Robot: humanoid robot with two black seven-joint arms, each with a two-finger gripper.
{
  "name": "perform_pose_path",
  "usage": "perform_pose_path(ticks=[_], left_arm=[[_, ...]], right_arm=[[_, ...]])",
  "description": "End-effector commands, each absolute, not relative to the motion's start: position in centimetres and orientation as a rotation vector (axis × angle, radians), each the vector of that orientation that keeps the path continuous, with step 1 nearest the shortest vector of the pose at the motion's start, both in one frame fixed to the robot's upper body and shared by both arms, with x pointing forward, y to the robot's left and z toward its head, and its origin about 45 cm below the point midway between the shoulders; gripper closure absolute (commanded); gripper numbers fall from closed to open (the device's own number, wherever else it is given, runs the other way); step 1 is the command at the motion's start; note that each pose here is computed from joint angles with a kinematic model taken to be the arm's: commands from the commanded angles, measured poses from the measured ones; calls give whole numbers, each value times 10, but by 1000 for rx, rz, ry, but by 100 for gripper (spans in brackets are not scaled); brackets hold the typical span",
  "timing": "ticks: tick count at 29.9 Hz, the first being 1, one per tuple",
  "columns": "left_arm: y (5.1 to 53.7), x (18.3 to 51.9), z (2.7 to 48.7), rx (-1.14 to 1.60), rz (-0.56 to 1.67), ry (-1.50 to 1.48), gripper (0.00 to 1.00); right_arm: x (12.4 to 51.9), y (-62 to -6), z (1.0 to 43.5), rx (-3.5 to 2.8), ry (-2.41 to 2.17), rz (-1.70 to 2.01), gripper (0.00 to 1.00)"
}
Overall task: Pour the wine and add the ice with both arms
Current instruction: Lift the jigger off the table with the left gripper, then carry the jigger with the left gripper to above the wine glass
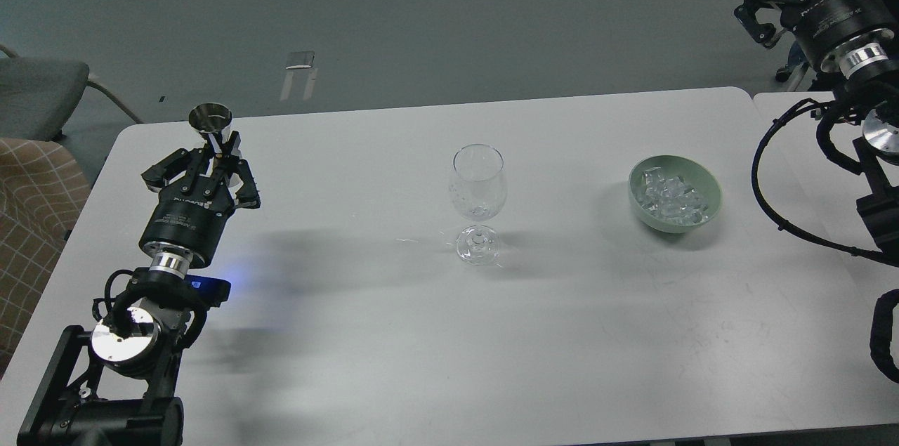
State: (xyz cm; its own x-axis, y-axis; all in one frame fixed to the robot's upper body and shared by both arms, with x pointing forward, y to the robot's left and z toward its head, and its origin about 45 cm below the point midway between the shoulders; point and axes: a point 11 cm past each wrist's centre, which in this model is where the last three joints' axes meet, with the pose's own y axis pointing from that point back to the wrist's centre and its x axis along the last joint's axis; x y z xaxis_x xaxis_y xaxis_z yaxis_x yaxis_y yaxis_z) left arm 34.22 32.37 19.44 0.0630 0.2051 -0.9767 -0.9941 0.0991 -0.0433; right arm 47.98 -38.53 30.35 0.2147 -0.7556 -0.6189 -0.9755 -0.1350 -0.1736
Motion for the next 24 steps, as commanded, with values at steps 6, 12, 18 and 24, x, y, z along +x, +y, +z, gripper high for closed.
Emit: perform_pose_path(ticks=[6, 12, 18, 24], left_arm=[[286, 358, 227, -1028, 1115, 1099, 100], [252, 360, 229, -970, 1060, 1133, 100], [230, 359, 232, -924, 1034, 1140, 100], [219, 360, 233, -876, 1024, 1119, 100]], right_arm=[[477, -393, 306, -1945, 1607, 512, 0], [471, -395, 301, -1952, 1611, 512, 0], [470, -398, 300, -1947, 1616, 513, 0], [470, -398, 301, -1946, 1615, 511, 0]])
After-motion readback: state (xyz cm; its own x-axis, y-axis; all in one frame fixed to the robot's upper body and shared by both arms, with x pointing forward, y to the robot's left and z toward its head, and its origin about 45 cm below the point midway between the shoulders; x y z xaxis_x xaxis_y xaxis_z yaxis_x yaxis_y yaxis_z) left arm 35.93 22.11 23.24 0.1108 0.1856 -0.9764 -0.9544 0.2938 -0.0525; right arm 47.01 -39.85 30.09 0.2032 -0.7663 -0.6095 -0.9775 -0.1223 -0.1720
